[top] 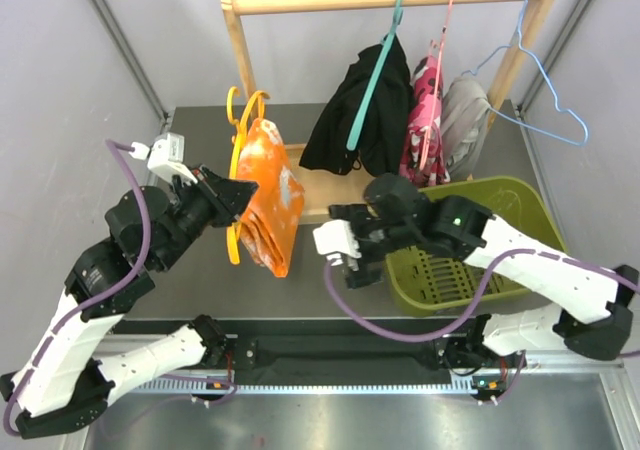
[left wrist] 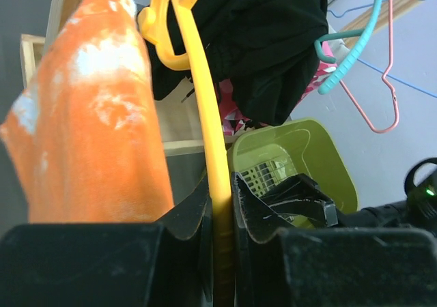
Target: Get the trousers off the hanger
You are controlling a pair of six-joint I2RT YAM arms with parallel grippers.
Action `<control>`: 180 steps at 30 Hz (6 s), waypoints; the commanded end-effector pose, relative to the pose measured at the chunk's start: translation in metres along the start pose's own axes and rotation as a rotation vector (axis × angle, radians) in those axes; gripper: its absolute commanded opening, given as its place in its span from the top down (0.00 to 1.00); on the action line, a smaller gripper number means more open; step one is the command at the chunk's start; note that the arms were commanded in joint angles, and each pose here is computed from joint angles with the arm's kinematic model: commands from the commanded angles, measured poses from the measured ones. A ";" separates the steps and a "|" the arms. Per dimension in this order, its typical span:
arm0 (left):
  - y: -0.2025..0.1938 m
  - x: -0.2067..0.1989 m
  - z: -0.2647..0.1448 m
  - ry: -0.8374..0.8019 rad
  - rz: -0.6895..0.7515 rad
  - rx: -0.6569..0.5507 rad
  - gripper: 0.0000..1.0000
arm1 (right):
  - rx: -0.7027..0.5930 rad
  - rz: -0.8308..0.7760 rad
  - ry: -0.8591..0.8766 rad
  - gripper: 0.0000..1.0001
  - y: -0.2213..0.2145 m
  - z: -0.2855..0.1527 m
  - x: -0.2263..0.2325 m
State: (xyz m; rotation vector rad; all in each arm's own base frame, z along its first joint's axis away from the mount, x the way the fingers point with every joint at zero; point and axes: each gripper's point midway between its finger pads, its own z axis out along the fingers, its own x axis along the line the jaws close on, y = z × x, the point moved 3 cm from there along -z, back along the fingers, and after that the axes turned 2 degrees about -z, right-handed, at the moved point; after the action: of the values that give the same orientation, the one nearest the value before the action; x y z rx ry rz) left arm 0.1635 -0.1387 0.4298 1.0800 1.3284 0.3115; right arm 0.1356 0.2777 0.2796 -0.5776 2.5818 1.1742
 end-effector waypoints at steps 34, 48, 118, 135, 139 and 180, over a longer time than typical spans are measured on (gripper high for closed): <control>0.066 -0.066 -0.036 -0.310 -0.279 -0.184 1.00 | -0.281 0.513 -0.402 0.27 0.137 0.070 -0.111; 0.062 -0.035 -0.035 -0.169 -0.212 -0.224 1.00 | -0.352 0.235 -0.229 1.00 0.163 0.018 -0.106; -0.053 0.081 -0.026 0.041 0.205 -0.053 1.00 | -0.253 0.193 -0.579 1.00 0.022 -0.226 0.024; -0.054 0.085 -0.034 0.019 0.205 -0.071 1.00 | 0.065 0.483 -1.082 1.00 -0.080 -0.249 -0.024; -0.055 0.085 -0.035 0.006 0.198 -0.071 1.00 | 0.156 0.515 -1.117 1.00 -0.111 -0.241 -0.018; -0.038 0.062 -0.046 -0.091 0.162 -0.108 1.00 | 0.755 0.724 -1.424 0.99 -0.258 -0.251 0.044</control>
State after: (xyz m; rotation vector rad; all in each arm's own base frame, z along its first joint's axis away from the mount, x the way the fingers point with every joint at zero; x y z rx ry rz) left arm 0.1250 -0.0863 0.3351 1.1830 1.2039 0.4728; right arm 0.1953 -0.0673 0.2521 1.0547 1.6404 0.3582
